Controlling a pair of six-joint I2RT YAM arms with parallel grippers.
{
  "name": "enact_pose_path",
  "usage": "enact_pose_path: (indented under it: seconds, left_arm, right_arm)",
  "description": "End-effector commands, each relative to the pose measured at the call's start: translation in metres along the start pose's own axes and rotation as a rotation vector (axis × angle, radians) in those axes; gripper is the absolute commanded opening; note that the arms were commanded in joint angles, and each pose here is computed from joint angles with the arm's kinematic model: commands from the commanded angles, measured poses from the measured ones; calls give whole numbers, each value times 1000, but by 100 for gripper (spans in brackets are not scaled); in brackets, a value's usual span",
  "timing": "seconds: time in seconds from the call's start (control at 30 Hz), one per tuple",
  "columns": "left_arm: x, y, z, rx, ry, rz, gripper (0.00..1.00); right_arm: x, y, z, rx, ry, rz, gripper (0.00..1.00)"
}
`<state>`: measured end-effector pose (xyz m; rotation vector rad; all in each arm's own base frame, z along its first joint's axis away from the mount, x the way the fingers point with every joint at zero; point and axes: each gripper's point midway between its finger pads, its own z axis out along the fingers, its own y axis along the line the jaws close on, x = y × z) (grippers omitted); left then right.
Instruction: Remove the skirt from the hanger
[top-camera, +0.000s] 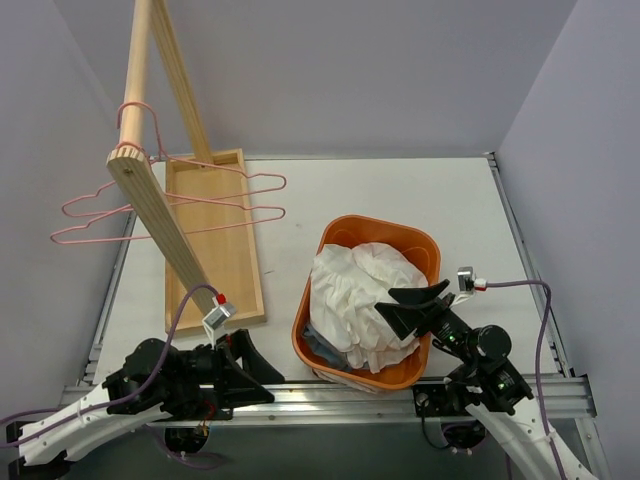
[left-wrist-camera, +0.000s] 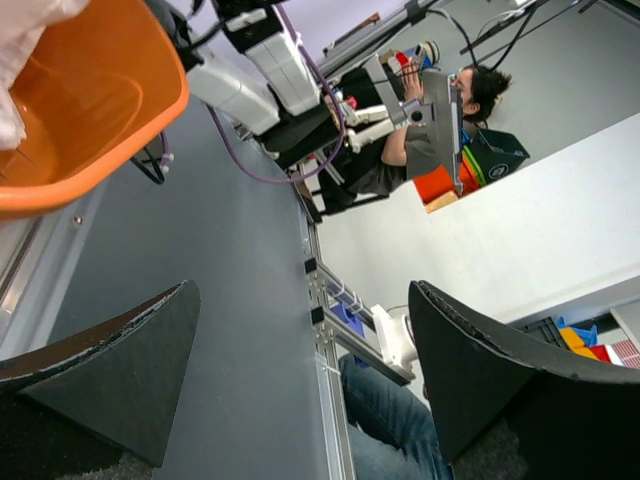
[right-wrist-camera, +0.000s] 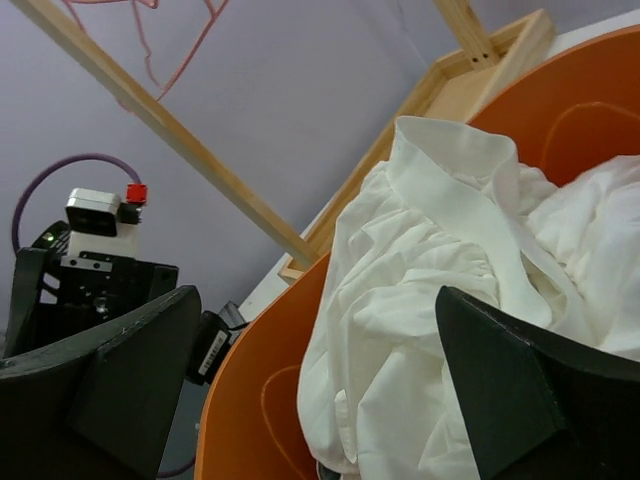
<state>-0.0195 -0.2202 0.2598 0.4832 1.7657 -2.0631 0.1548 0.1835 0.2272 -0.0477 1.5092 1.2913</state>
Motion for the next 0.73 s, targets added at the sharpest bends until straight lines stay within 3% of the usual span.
enact_pose_path:
  seconds: [0.0,0.1,0.7]
  left_arm:
    - [0,-33,-11,152,-11,31,94]
    - [2,-31,-11,147,0,27,94]
    - [7,-32,-8,217,11,-17,94]
  right_arm:
    - [-21,53,-6,-306,-120,-26,100]
    - [-13,52,-12,-384,-159,28,100]
    - [-1,8,3,-174,-145,25,100]
